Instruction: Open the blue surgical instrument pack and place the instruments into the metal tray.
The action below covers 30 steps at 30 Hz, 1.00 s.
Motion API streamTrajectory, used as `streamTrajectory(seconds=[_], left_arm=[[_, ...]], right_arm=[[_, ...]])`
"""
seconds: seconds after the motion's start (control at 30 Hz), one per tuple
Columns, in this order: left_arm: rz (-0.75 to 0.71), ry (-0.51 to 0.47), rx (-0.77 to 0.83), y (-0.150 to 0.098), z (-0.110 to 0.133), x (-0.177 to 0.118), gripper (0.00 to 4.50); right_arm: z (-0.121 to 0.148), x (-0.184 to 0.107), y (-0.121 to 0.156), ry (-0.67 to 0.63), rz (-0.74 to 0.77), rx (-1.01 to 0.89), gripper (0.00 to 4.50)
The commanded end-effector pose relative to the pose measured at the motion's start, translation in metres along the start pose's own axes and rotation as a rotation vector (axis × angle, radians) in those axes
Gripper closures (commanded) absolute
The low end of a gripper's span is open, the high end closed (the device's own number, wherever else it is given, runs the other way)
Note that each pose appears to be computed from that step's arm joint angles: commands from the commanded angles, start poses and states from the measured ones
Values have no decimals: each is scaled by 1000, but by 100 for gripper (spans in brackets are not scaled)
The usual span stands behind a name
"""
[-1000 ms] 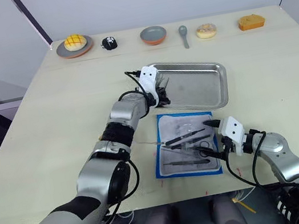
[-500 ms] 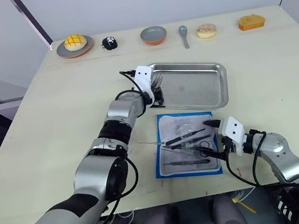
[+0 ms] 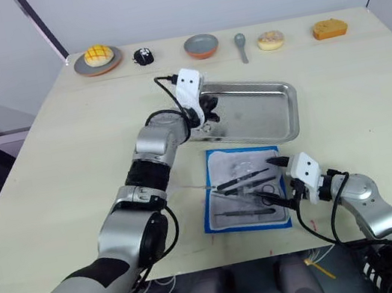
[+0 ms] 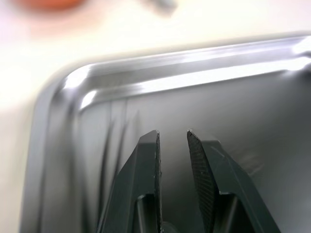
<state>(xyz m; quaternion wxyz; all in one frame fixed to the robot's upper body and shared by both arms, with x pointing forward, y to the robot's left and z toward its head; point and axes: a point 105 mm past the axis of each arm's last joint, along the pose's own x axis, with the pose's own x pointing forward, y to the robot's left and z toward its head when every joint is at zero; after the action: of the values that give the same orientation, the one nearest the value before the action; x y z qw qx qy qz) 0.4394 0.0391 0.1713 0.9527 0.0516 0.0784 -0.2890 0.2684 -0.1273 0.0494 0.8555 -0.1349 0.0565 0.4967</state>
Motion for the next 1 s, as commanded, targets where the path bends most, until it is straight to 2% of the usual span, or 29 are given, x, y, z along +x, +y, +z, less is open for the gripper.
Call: streamTrajectory(seconds=[0.03, 0.23, 0.4, 0.5, 0.6, 0.67, 0.73, 0.77, 0.8, 0.83, 1.0], left_arm=[[-161, -127, 52, -14, 24, -17, 355], [-387, -98, 219, -17, 10, -56, 355], [-666, -68, 175, -15, 2, -96, 355], [-751, 0, 220, -1, -7, -114, 355], [-850, 39, 282, 7, -12, -134, 277], [-902, 49, 299, 9, -12, -144, 156], [-961, 65, 346, 10, -14, -155, 102], [-986, 69, 373, 11, -13, -161, 102], [-1002, 72, 391, 11, -13, -164, 40], [-1013, 81, 409, 11, -13, -168, 7], [-1043, 131, 461, 16, -12, -181, 2]], right_arm=[[-57, -14, 9, 221, -27, 99, 0], [-57, -13, 10, 218, -23, 100, 0], [-57, -12, 10, 219, -20, 103, 0], [-58, -12, 10, 220, -20, 103, 0], [-58, -13, 9, 221, -21, 103, 0], [-59, -14, 10, 223, -21, 104, 0], [-60, -14, 10, 225, -20, 104, 0], [-60, -14, 10, 225, -19, 104, 0], [-60, -14, 10, 225, -19, 104, 0], [-59, -15, 10, 225, -18, 102, 0], [-58, -16, 9, 226, -17, 99, 0]])
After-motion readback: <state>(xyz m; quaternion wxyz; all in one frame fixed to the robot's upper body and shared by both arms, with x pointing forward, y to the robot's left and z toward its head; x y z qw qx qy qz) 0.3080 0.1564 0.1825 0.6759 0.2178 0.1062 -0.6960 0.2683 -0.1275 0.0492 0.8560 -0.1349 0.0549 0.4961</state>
